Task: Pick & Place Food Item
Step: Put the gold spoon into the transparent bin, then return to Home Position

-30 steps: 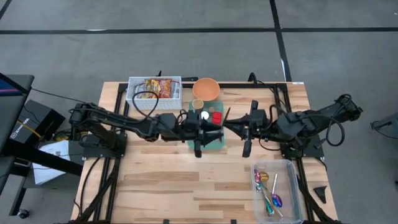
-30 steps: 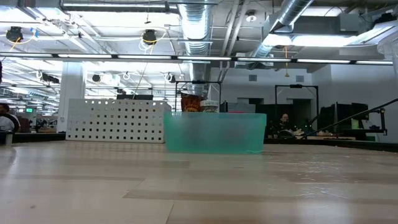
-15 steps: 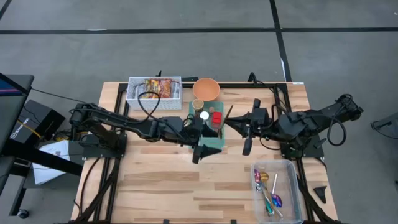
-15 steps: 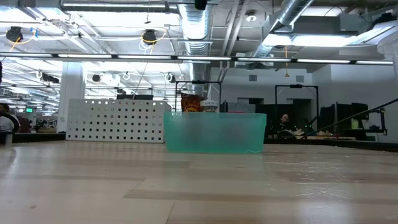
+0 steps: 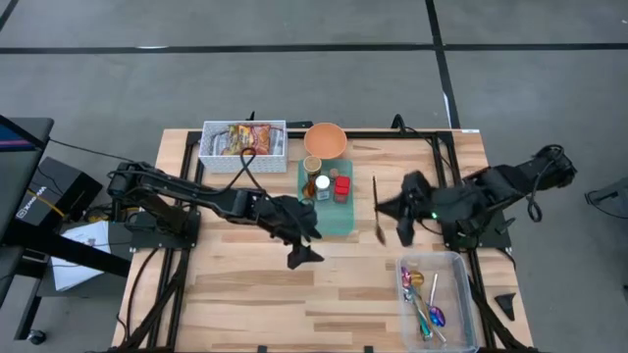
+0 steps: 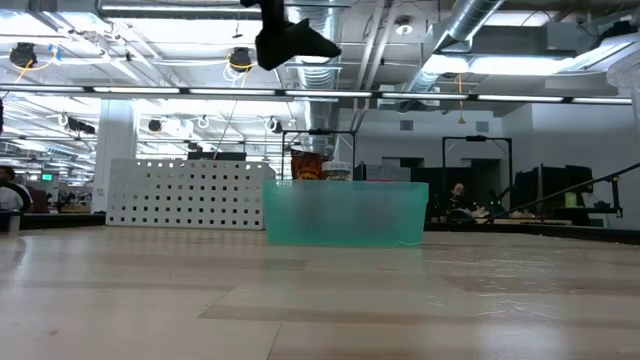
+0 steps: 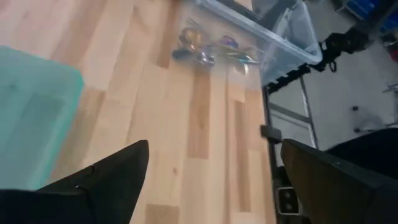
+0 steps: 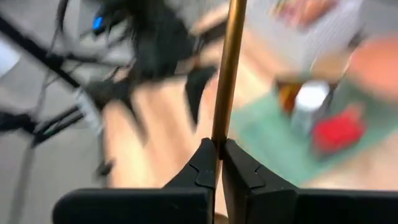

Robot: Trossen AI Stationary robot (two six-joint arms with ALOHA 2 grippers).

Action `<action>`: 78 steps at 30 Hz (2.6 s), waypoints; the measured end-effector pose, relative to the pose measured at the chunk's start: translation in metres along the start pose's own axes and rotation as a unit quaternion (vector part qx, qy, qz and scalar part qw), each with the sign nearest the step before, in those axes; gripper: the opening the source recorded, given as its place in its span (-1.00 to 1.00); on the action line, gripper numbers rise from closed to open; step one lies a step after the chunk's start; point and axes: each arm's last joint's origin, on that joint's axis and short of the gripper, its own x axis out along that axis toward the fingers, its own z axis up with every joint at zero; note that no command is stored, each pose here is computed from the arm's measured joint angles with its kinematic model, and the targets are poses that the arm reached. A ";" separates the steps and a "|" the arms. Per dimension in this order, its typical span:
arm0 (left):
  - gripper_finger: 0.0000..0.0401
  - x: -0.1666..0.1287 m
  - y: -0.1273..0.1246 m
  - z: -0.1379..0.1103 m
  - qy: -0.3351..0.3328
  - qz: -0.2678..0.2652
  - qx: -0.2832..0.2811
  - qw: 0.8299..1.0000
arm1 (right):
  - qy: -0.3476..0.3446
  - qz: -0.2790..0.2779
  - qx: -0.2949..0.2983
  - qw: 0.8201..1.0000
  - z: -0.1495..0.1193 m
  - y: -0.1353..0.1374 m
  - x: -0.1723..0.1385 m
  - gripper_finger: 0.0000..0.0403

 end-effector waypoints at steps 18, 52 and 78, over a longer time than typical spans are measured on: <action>0.61 0.000 0.005 -0.006 0.033 0.017 -0.027 0.999 | 0.308 0.003 0.149 0.940 -0.094 0.034 -0.055 -0.99; 0.54 -0.001 0.013 -0.001 0.023 0.030 -0.045 0.998 | 0.402 -0.140 0.178 0.887 -0.209 0.040 0.001 -1.00; 0.53 -0.011 0.008 0.003 0.011 0.008 -0.032 0.999 | 0.298 -0.094 0.184 0.932 -0.182 0.039 -0.018 -0.61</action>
